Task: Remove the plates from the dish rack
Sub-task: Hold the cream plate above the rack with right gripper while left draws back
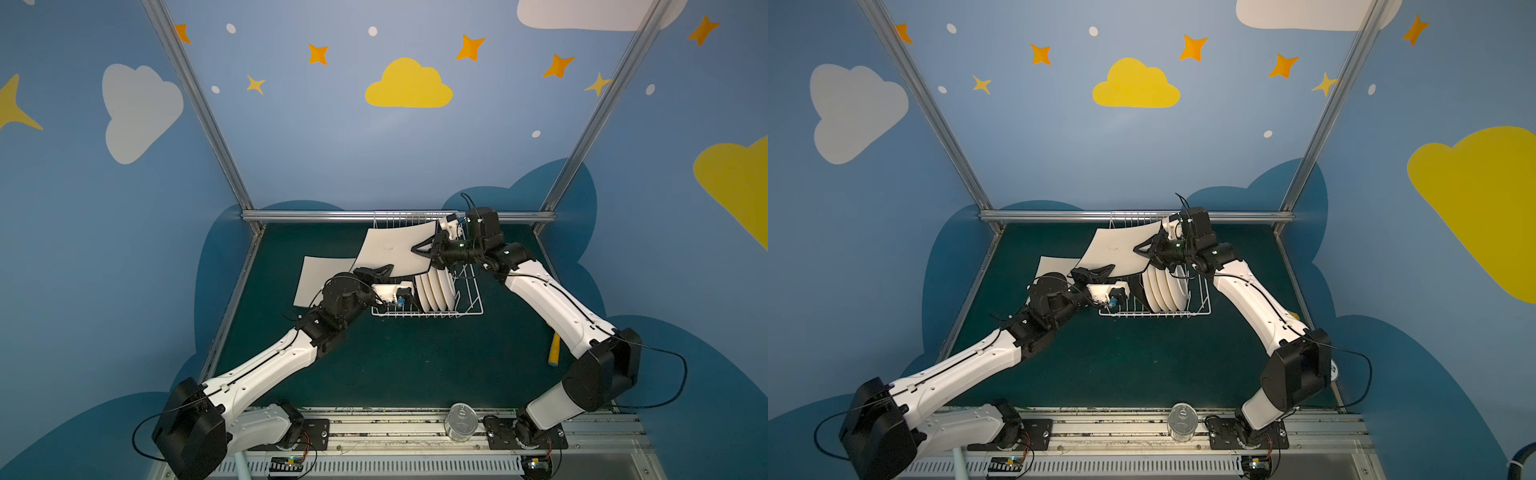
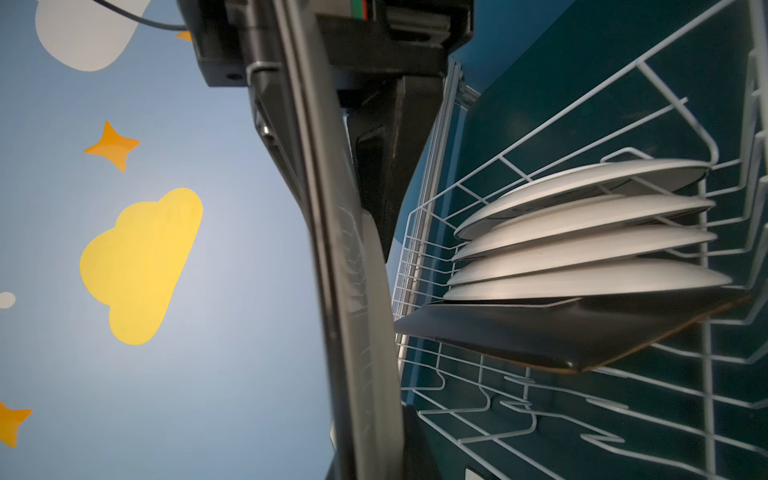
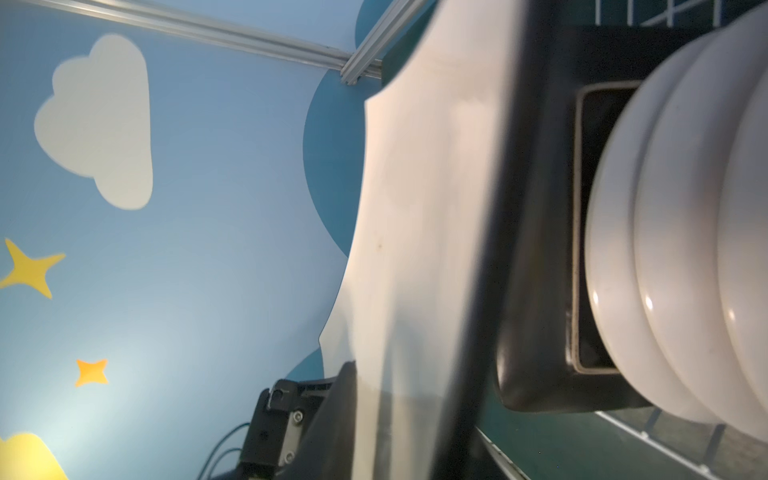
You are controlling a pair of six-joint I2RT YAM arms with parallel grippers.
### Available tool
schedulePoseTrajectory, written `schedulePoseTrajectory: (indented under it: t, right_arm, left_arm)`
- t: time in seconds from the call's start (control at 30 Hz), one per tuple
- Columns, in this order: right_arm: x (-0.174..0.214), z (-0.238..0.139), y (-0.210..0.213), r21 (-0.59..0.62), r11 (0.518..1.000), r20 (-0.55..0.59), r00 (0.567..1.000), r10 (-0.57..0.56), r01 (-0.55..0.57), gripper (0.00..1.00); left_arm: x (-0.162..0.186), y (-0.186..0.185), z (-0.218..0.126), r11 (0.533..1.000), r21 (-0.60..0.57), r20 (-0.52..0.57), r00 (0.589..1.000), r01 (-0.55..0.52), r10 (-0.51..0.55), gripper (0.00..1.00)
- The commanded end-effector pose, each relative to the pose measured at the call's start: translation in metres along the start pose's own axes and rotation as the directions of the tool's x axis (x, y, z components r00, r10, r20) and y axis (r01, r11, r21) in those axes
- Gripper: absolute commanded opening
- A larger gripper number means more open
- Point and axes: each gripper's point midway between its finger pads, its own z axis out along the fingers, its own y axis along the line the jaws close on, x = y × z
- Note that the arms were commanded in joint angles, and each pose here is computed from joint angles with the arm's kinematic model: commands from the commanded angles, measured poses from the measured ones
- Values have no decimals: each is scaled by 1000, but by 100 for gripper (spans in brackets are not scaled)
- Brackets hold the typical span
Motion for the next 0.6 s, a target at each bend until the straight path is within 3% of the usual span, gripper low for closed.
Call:
schedulePoseTrajectory:
  t: [0.0,0.13,0.27,0.43,0.47,0.53,0.57]
  right_arm:
    - [4,-3,19,-55,997,-23,998,-57,56,18]
    - [2,-7,23,-77,995,-21,998,-64,62,0]
    - [-3,-13,27,-105,993,0,998,-62,62,0]
    - [-11,-21,33,-166,985,31,999,-37,42,0]
    - [-14,-24,35,-181,983,37,999,-31,37,0]
    - [-18,-27,40,-217,976,48,999,-19,28,0]
    - [-21,-30,42,-233,972,57,998,-14,27,0]
  left_arm:
    - [-27,71,-12,970,-242,88,996,29,-8,3]
    - [-20,70,-8,968,-246,54,998,37,-25,4]
    - [-13,73,-5,964,-259,24,998,55,-51,12]
    - [-8,70,-3,964,-253,14,997,79,-77,31]
    - [-7,69,-3,964,-252,12,997,82,-81,37]
    - [-4,69,-4,963,-253,9,996,90,-91,67]
    - [-3,68,-4,963,-252,4,995,94,-96,77]
